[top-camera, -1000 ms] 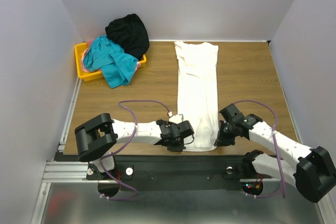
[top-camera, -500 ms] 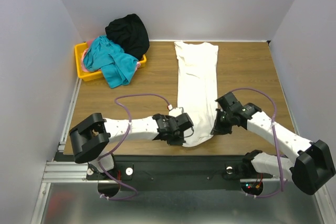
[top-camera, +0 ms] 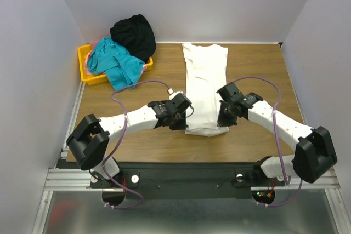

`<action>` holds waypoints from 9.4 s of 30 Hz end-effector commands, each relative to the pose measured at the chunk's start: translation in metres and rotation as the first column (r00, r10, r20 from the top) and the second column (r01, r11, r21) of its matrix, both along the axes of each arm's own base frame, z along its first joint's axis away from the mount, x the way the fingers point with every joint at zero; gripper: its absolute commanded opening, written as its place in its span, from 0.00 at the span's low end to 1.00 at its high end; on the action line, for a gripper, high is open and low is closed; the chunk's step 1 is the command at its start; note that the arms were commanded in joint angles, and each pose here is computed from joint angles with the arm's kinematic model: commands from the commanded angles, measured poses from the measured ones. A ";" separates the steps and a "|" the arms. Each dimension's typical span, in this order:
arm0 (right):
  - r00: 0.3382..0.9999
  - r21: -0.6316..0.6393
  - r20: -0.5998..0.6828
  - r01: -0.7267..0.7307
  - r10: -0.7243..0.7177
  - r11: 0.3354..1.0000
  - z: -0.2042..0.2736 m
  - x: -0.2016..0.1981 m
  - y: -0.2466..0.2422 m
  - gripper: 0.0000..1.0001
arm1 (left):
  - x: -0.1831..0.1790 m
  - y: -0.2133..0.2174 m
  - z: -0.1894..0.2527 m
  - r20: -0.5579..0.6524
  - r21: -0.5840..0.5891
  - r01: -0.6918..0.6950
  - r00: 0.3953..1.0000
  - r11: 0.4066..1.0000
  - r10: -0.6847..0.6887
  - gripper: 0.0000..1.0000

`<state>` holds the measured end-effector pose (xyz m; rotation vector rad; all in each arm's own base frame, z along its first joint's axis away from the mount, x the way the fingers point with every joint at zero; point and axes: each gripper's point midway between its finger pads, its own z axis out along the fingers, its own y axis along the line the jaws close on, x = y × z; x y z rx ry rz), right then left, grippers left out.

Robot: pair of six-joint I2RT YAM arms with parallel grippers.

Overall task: Fold and stack the t-shirts
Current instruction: Fold the tshirt

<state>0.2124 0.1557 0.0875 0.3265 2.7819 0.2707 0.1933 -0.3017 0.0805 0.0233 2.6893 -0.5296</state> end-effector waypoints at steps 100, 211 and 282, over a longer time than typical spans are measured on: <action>0.997 0.005 -0.045 0.068 -0.068 0.998 -0.062 0.126 -0.067 0.38 | 0.148 -0.005 -0.017 0.051 -0.072 0.038 0.998 0.997 -0.034 0.98; 0.994 0.199 0.105 -0.006 -0.015 0.980 0.129 0.079 -0.044 0.01 | 0.004 -0.016 0.118 -0.028 -0.501 0.106 0.990 0.859 -0.139 0.00; 0.907 0.150 0.396 -0.220 0.145 0.964 0.143 0.260 -0.022 0.84 | 0.158 0.052 0.101 0.114 -0.217 -0.080 0.988 0.973 0.106 0.99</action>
